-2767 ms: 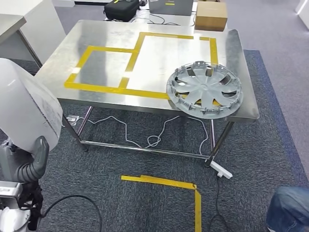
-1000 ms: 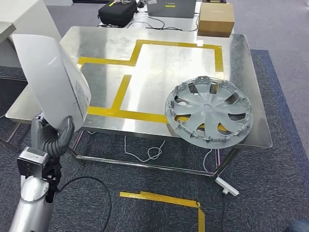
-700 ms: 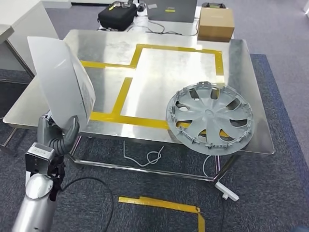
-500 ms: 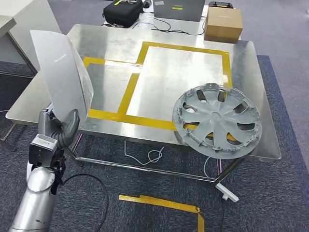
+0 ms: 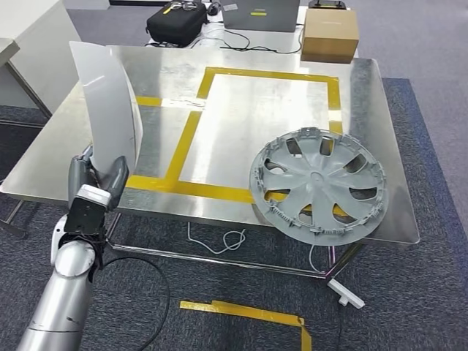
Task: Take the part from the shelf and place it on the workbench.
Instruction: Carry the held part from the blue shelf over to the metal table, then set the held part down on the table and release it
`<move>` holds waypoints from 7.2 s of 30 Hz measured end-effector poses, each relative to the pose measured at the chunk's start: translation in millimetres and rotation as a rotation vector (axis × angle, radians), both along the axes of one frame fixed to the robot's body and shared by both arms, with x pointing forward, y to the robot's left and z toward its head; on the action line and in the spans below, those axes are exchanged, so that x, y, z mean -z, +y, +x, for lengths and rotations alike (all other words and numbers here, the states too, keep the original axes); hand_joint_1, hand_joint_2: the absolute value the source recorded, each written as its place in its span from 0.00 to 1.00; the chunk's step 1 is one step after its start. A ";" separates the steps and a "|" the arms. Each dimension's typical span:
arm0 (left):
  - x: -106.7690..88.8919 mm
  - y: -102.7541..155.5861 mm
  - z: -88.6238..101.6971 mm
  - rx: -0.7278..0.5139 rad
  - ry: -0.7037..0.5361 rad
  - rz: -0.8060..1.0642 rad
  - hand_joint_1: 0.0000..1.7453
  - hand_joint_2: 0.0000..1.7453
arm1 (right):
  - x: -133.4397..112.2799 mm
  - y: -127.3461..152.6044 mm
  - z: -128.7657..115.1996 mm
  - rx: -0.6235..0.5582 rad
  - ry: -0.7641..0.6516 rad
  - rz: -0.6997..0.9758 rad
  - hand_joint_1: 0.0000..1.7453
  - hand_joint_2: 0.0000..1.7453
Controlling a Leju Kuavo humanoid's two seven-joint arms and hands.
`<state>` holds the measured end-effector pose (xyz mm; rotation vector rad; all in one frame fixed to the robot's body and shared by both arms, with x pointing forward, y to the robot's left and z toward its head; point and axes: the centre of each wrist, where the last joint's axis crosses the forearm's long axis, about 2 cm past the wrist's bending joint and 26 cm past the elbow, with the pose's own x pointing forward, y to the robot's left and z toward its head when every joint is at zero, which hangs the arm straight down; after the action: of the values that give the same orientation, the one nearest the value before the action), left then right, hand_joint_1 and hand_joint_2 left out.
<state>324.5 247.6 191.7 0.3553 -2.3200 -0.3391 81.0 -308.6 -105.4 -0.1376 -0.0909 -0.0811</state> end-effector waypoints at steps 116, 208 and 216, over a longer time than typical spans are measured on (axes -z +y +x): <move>42.0 -16.2 37.9 -0.274 0.144 0.655 1.00 1.00 | 1.5 27.6 -6.7 -0.107 0.010 0.063 0.00 0.00; -3.3 -0.6 10.1 -0.384 -0.067 -0.407 0.00 0.00 | 1.1 49.3 -9.9 -0.155 0.013 0.069 0.00 0.00; -1.6 1.2 5.9 -0.403 -0.081 -0.368 0.00 0.00 | 1.1 49.5 -10.0 -0.154 0.009 0.070 0.00 0.00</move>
<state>330.4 248.8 193.3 0.6419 -2.2601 0.3007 71.1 -259.2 -106.5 -0.0608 -0.0889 0.0699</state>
